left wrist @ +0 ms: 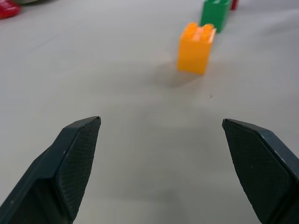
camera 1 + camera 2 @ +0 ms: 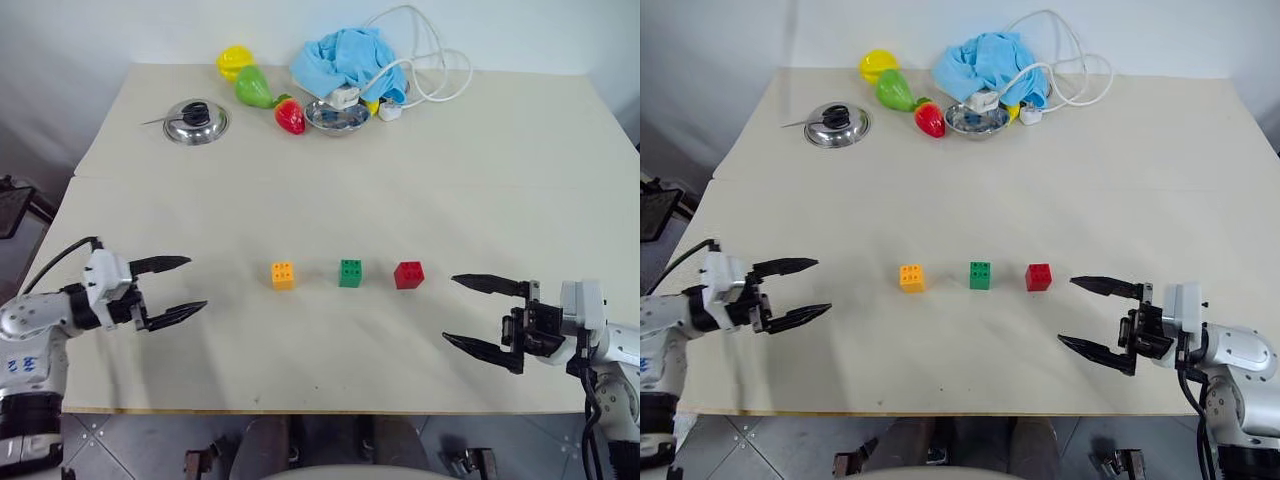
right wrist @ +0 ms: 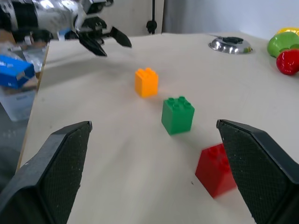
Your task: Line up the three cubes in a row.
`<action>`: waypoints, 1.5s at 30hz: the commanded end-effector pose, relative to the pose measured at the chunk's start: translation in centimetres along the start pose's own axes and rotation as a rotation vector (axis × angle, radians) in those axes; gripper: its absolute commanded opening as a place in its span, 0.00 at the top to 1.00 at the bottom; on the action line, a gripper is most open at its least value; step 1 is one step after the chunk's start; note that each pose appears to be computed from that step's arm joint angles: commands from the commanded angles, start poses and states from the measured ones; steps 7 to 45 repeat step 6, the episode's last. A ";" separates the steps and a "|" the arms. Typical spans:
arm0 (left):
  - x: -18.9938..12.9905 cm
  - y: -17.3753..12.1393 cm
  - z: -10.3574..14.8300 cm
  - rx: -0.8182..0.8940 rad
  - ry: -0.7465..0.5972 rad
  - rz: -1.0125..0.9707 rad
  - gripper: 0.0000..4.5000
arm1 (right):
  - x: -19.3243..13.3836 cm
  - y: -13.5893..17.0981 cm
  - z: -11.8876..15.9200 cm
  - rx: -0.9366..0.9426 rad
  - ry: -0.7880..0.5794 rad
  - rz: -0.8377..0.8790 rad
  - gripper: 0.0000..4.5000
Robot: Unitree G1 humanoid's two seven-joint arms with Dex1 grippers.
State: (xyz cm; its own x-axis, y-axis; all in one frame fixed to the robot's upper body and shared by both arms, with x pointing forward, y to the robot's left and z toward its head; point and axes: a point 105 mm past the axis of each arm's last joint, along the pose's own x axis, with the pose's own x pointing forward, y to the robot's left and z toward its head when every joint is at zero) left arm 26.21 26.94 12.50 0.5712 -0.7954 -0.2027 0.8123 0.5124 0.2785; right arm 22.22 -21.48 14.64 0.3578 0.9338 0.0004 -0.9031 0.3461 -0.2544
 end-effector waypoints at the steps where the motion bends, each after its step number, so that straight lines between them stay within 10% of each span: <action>1: -0.6 -0.1 0.9 0.051 -0.005 0.042 0.02 | -1.1 -0.3 0.2 -0.045 0.024 -0.009 0.00; 45: -0.6 -0.7 0.4 0.046 -0.005 0.068 0.02 | -1.1 -0.8 0.0 -0.046 0.022 -0.023 0.00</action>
